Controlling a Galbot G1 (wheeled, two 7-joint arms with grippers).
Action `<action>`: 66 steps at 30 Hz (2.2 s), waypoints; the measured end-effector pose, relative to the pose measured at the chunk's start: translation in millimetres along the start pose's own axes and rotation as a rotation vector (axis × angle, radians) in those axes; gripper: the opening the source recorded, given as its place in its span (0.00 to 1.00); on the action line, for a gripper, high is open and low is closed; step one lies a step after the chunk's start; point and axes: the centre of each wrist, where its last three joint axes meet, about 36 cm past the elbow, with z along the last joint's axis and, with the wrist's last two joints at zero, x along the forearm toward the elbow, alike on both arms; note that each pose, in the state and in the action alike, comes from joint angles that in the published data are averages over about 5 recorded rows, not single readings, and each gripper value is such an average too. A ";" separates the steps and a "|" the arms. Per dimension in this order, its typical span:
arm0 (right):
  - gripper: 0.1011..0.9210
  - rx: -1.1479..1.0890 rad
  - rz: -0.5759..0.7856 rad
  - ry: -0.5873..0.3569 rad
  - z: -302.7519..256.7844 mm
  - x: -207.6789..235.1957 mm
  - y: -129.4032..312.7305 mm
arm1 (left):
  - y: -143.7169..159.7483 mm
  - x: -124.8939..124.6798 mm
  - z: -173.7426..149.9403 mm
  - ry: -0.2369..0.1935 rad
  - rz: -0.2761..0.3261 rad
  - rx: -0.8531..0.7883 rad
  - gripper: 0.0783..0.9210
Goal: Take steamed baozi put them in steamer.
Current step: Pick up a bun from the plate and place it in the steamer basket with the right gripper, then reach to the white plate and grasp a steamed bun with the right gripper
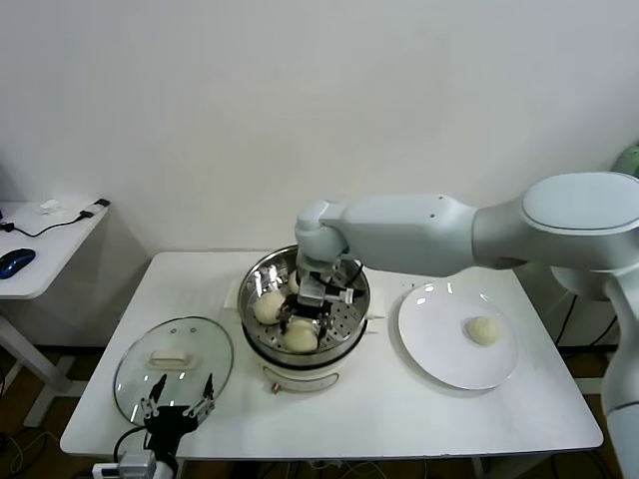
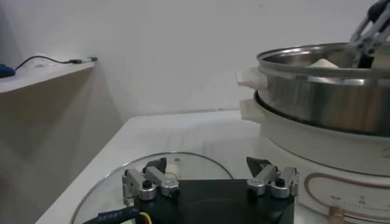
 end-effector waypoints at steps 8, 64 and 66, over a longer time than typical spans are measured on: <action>0.88 -0.037 0.006 -0.020 19.6 32.0 10.3 | -0.9 2.3 -1.5 -0.002 -0.001 -0.003 0.88; 0.88 -1.454 0.019 0.278 85.5 -33.3 442.0 | 4.4 3.8 10.9 0.027 -0.004 -0.031 0.88; 0.88 -1.456 0.020 0.275 87.0 -37.4 440.2 | 4.8 3.5 11.3 0.028 -0.004 -0.032 0.88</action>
